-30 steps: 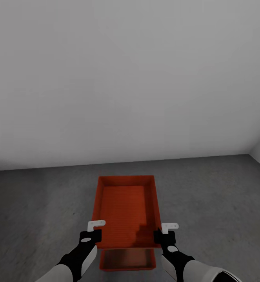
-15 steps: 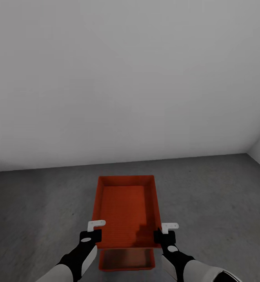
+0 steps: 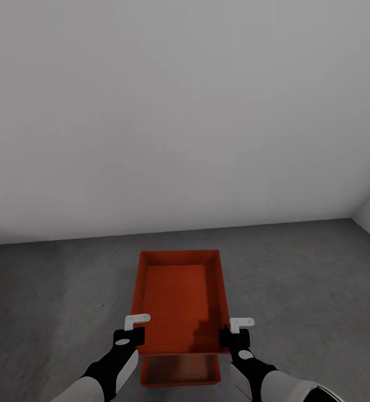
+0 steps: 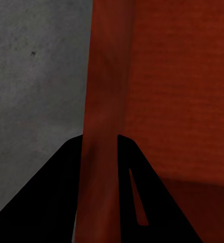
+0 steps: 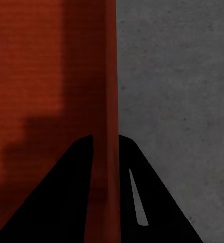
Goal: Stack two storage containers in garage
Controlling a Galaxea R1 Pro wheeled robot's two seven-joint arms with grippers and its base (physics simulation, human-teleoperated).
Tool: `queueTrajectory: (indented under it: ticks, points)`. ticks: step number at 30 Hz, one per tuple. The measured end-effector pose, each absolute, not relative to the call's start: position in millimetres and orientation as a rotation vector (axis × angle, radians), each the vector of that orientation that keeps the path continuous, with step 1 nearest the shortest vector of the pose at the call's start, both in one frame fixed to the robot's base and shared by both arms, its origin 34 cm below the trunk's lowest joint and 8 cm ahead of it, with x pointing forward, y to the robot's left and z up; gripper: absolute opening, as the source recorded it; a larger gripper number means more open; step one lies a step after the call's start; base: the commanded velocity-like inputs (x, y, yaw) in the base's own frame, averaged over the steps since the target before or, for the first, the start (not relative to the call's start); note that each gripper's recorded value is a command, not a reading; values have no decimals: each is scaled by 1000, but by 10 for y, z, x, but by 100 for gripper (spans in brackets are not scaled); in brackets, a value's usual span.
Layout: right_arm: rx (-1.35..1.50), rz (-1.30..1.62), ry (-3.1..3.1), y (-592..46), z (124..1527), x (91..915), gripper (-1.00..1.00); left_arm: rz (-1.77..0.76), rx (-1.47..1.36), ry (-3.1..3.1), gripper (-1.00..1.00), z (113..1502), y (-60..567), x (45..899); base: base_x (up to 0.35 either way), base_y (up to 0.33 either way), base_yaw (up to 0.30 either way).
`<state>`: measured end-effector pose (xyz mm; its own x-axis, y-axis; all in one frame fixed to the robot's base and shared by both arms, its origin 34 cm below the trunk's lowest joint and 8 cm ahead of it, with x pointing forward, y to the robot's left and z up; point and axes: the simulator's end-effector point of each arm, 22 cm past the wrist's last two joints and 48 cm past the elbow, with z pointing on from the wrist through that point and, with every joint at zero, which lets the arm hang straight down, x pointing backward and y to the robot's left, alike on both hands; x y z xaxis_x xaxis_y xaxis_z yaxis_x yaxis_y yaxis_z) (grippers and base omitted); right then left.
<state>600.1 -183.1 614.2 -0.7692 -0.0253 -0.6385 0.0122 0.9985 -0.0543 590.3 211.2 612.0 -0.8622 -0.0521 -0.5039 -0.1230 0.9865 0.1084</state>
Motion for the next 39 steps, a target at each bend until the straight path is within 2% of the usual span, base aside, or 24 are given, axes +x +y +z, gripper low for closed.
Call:
queueTrajectory:
  ticks: [39]
  points:
    - [-10, -73, 2452, -1838, 5604, 6045, -100, 188, -123, 2613, -100, 5586, 2105, 5946, 0, 0, 0]
